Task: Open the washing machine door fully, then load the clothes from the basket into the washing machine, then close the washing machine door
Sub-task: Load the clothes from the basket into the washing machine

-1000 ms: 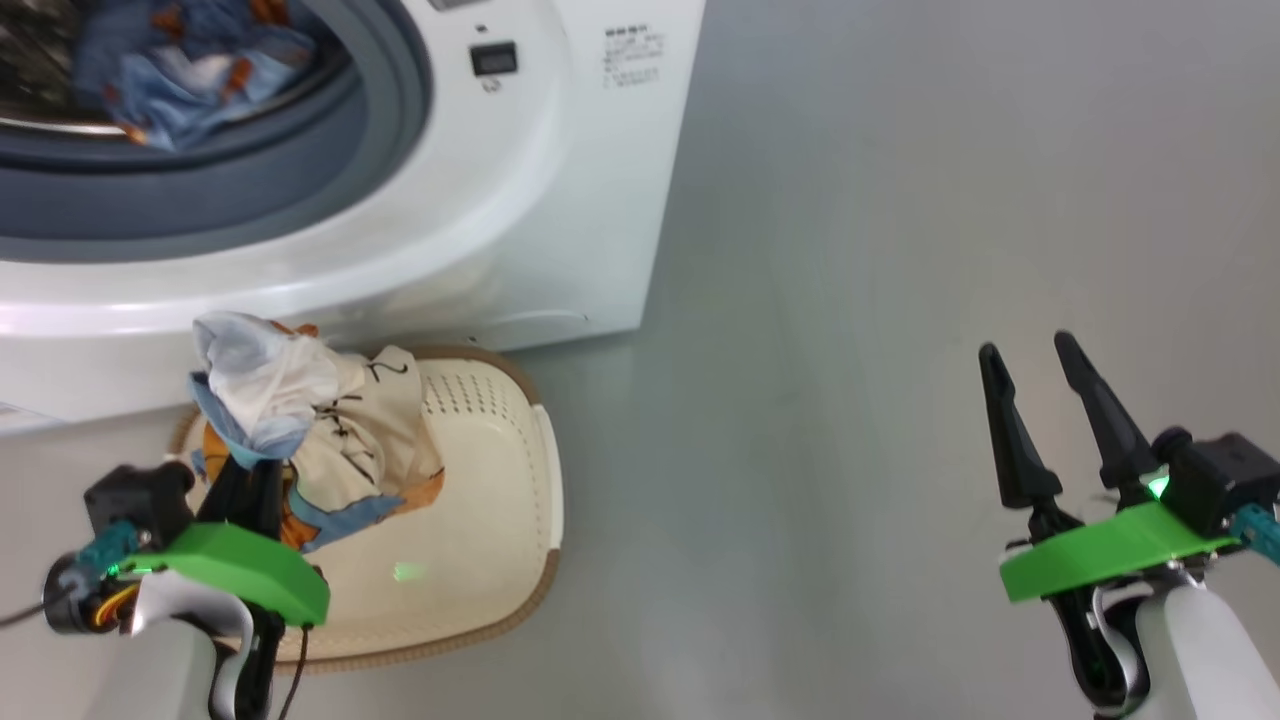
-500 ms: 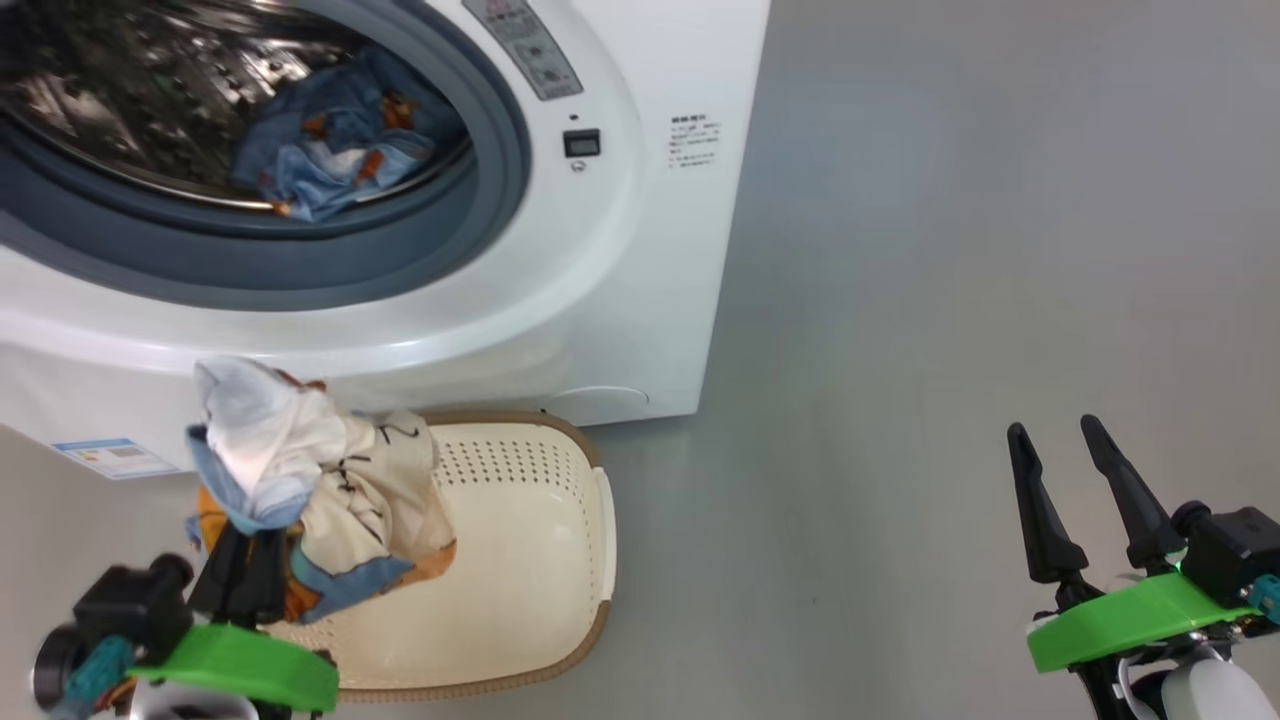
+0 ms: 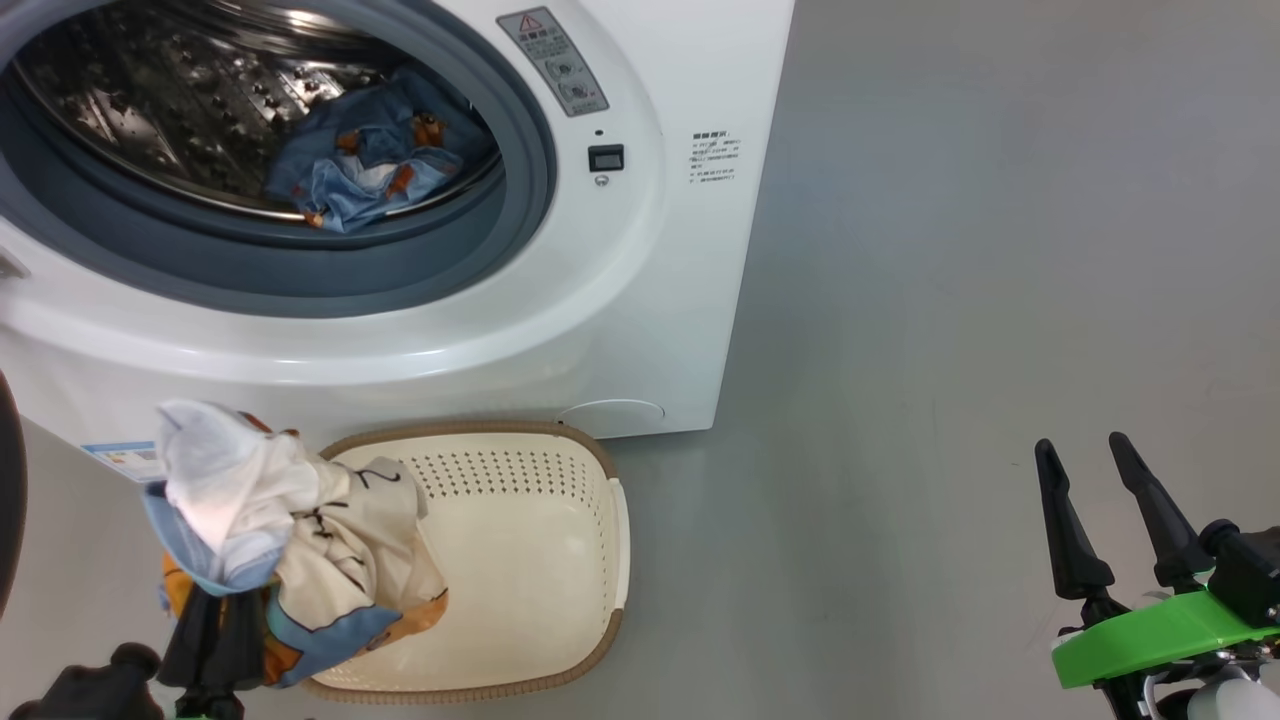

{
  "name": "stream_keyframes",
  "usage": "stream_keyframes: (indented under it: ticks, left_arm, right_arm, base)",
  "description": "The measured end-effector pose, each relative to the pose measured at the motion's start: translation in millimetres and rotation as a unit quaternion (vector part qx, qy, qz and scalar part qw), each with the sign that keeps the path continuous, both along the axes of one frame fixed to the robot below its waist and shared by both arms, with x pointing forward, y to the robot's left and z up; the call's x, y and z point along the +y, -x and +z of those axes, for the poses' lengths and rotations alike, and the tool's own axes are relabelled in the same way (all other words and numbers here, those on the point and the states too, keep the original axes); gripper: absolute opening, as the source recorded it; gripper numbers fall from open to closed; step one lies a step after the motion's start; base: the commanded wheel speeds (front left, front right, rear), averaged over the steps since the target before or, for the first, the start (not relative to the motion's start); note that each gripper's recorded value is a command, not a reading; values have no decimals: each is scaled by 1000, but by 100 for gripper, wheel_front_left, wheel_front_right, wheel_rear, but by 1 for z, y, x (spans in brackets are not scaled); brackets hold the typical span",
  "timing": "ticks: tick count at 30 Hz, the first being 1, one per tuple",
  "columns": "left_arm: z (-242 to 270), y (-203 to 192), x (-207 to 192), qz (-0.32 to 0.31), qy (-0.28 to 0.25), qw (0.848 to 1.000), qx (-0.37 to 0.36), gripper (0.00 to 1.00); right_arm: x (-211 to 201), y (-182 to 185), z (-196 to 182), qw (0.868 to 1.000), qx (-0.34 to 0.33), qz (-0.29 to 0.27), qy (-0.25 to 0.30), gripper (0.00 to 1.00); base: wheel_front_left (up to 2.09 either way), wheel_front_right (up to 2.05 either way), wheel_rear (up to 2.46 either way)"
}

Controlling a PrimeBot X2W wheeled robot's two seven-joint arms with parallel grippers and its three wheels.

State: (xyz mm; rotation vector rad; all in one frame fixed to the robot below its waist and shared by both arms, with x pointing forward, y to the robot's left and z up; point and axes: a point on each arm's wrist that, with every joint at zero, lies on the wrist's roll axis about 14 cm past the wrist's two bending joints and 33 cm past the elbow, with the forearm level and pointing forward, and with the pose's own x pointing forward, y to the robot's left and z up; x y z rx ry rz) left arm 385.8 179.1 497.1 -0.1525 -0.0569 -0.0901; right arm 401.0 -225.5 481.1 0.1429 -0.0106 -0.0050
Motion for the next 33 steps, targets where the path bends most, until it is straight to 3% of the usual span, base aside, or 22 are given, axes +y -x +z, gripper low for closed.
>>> stream_keyframes:
  ticks: [14, 23, 33]
  left_arm:
    - [4, -7, 2, 11, 5, 1000, -9, 0]
    - [42, -63, -12, -21, -4, 997, -79, 0]
    - [58, -137, -17, -34, 5, 995, -98, 0]
  right_arm:
    - [1, -6, -12, 1000, 14, 0, 0, 100]
    - [4, -8, -18, 1000, 22, -3, -8, 100]
    - [2, -15, -22, 1000, 24, -10, -11, 100]
  base:
    - [0, 0, 0]
    - [0, 0, 0]
    - [0, 0, 0]
